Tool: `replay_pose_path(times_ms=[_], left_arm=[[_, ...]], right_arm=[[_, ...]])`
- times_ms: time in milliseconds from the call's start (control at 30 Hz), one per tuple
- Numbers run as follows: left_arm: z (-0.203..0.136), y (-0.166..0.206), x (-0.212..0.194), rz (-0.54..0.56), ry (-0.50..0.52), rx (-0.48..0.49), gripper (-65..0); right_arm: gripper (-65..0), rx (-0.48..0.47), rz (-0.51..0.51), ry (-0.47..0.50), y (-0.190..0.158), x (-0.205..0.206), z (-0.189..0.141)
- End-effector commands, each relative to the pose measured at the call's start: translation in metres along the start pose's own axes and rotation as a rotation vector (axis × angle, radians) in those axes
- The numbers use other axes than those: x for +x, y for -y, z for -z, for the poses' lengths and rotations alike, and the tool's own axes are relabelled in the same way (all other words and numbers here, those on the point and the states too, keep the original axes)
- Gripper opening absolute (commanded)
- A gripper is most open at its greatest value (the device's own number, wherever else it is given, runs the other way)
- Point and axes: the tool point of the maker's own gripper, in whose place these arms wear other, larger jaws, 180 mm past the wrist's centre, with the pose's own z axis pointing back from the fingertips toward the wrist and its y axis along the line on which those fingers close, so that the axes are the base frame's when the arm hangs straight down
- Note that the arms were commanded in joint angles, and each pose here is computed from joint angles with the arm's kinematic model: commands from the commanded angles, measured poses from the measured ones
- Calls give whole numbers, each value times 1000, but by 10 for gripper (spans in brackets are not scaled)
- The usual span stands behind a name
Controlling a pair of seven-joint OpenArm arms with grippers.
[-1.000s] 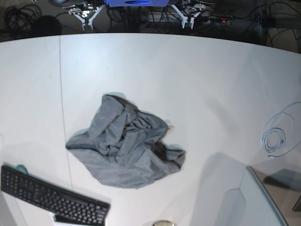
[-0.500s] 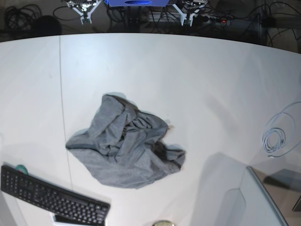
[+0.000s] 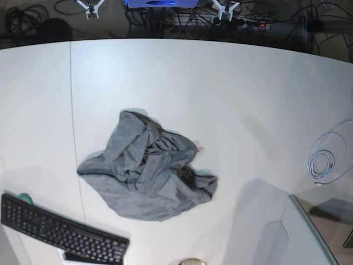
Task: Layout the t-shirt on the table in an organized manner, then fold the t-shirt properly
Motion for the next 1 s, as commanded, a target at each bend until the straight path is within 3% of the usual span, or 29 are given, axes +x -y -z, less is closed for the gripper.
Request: replay_pose_path(times_ms=[0, 133, 367, 600, 733, 867, 967], left_arm=[[-7, -14, -6, 17, 14, 21, -650], [-31, -28, -10, 53, 80, 36, -650], [-93, -43, 6, 131, 234, 43, -650], [-173, -24, 89, 189, 520, 0, -650], [-209, -11, 160, 187, 720, -11, -650], [-223, -2, 224, 136, 882, -6, -650], [-218, 0, 259, 70, 887, 9, -650]], right_arm=[[-650, 3, 35, -10, -1, -19, -2], [-650, -50, 129, 52, 25, -36, -25], [-650, -123, 163, 250, 48, -30, -97], [-650, -146, 168, 475, 49, 18, -168], [-650, -157, 155, 625, 53, 65, -204], [-650, -172, 149, 743, 61, 114, -231], [-650, -192, 100, 771, 77, 156, -249]])
